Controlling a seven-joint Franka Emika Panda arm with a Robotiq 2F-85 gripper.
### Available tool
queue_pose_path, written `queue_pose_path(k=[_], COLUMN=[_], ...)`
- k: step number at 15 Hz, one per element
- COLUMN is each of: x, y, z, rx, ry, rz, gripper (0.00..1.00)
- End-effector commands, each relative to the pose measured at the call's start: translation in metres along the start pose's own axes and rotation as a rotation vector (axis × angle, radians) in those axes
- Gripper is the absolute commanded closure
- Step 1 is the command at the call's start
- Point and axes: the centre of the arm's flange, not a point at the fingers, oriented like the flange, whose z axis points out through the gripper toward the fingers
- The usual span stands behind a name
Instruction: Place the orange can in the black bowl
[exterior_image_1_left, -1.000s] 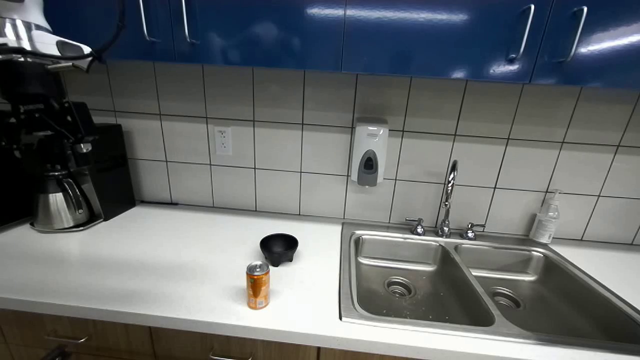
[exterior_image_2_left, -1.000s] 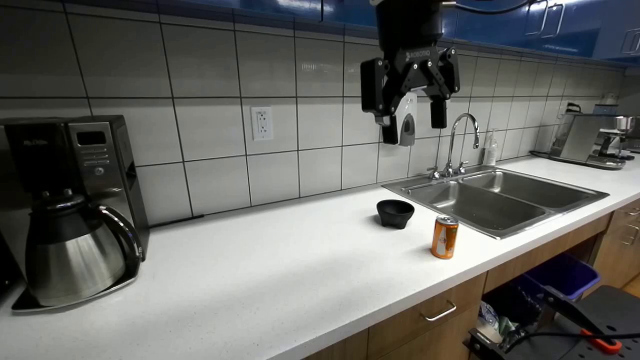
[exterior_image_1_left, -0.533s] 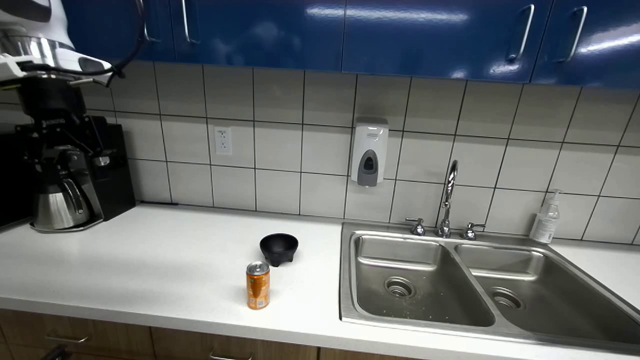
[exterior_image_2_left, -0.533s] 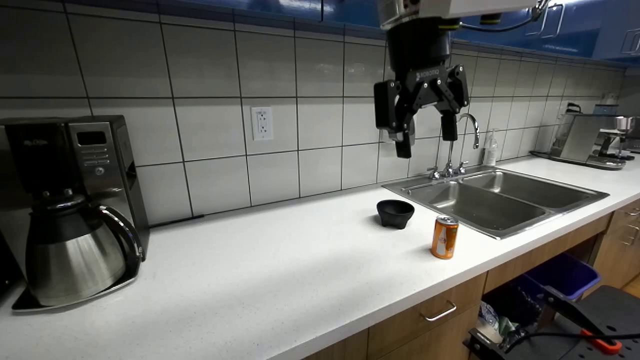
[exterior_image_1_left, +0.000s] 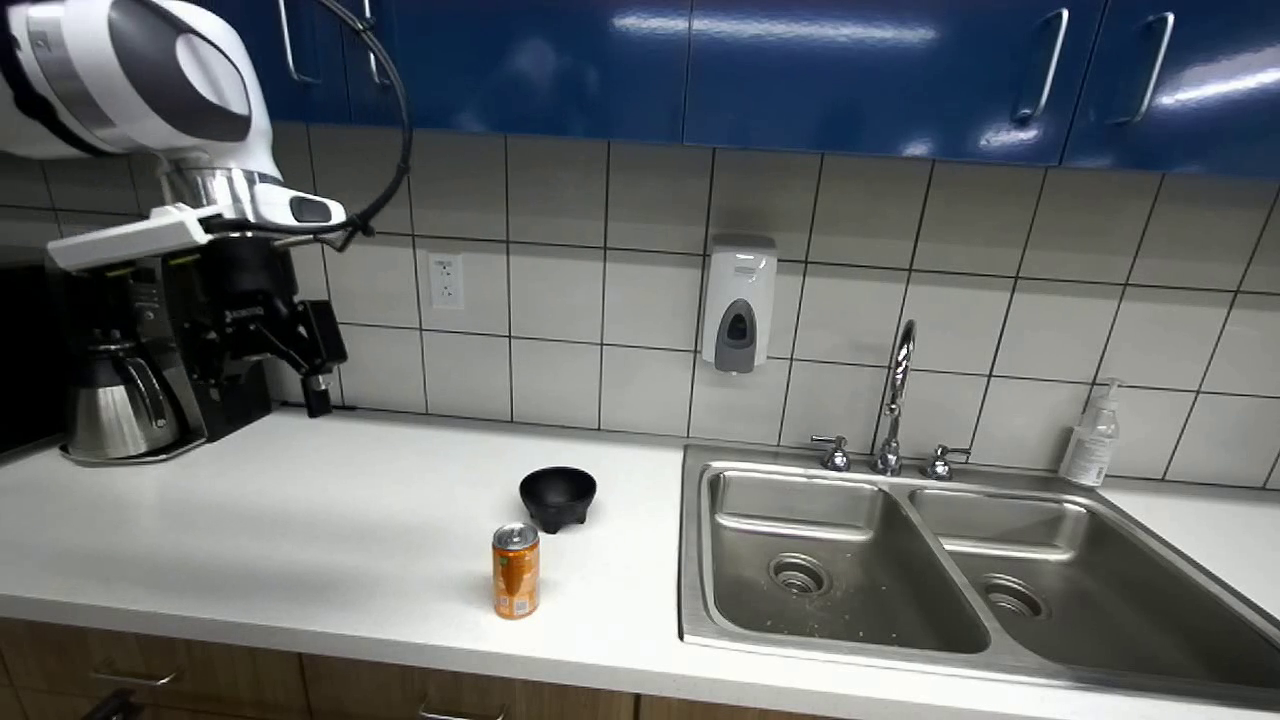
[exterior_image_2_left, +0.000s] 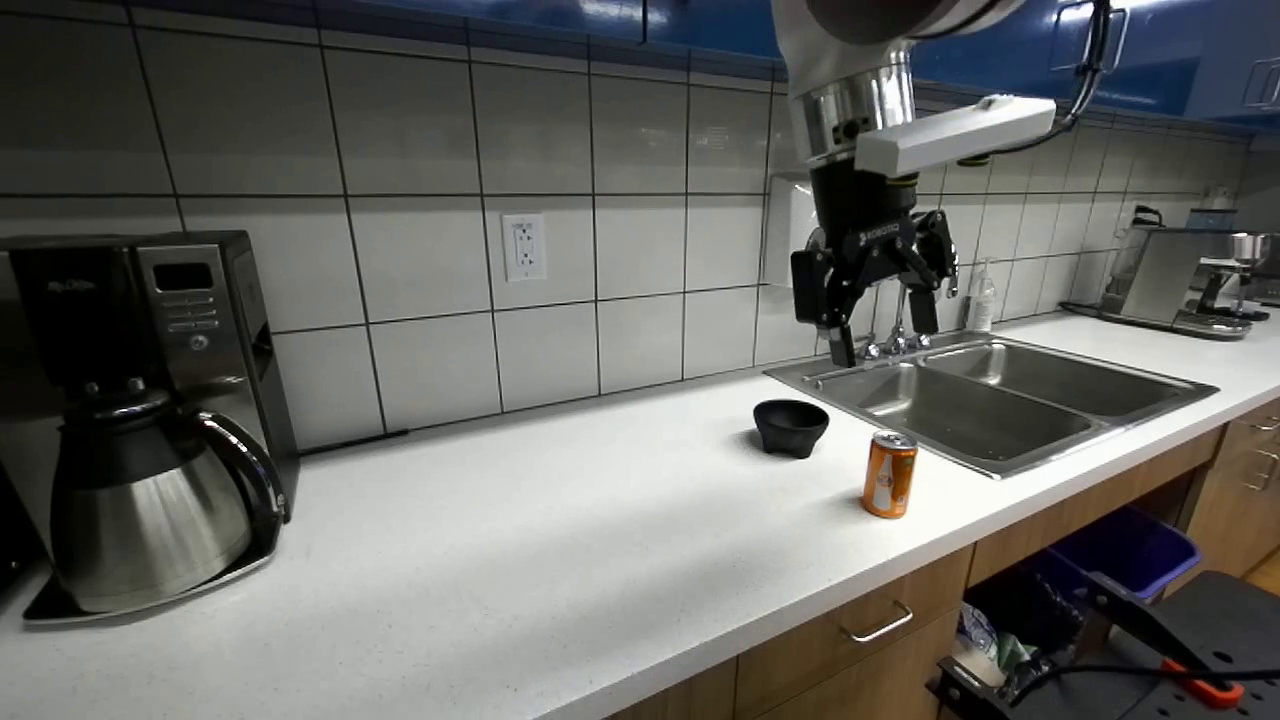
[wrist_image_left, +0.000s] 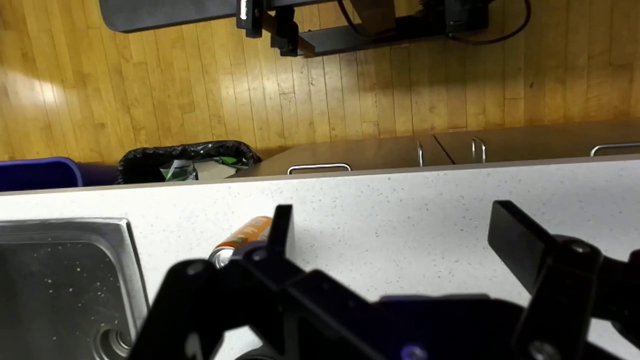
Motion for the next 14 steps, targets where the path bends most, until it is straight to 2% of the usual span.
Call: queue_pose_path(k=[1,9,14], x=[0.021,0.043,0.062], y=[0.022,0.088,0.122], z=[0.024,0.075,0.102], rx=[0.007,0.037,0.031], ry=[-0.003,-0.078,-0.111], rz=[0.047,0.112,0.062], gripper=[0.0,0.0,0.0])
